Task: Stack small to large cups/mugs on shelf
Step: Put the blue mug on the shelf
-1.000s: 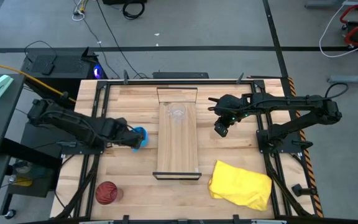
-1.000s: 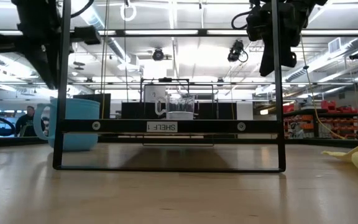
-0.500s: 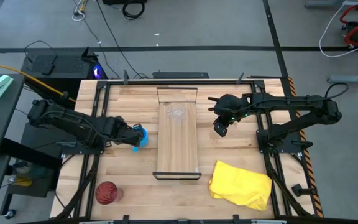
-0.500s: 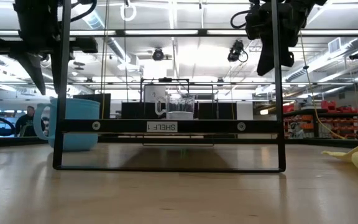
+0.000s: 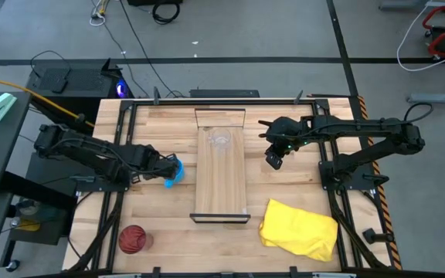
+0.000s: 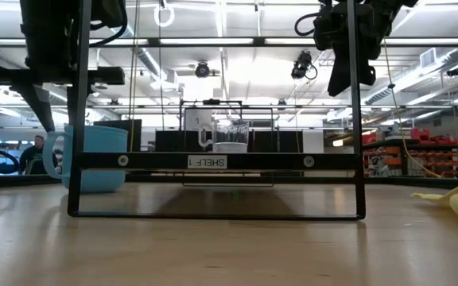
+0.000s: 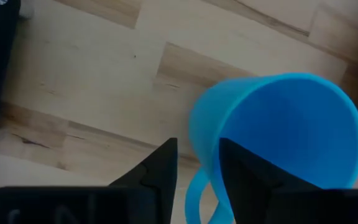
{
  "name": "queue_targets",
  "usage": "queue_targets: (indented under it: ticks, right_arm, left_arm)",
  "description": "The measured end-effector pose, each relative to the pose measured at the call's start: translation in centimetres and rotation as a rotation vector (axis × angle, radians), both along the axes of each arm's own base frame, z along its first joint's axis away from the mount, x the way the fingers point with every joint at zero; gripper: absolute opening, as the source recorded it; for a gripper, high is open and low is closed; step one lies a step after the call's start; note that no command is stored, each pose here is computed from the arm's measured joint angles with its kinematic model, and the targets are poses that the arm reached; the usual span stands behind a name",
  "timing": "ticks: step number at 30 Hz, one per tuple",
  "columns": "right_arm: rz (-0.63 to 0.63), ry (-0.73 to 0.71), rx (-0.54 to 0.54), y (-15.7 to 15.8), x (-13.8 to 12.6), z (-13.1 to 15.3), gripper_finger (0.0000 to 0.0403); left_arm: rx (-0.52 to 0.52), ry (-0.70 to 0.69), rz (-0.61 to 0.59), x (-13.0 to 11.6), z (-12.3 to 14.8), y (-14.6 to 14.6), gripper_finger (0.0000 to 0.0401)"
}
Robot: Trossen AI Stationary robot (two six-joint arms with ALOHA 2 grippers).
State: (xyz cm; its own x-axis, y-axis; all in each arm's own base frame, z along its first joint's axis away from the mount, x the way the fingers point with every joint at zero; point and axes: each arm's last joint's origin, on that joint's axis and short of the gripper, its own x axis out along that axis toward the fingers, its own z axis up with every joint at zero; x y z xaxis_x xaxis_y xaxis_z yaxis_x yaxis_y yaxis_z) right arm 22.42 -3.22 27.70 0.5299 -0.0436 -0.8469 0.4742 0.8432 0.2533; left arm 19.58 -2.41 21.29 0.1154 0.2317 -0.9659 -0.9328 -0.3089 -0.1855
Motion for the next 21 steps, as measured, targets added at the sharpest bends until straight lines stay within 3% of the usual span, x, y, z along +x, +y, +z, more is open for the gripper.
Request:
queue_targets:
  ticks: [9,21]
  right_arm:
    - [0.000,-0.002,0.000,0.0,0.0,0.0,0.0056]
    - [0.000,-0.003,0.000,0.0,0.0,0.0,0.0056]
  left_arm:
    - [0.003,0.001,-0.002,0.2,0.0,0.9,0.0097]
    - [-0.016,0.024,-0.114,0.8,-0.2,2.8,0.0012]
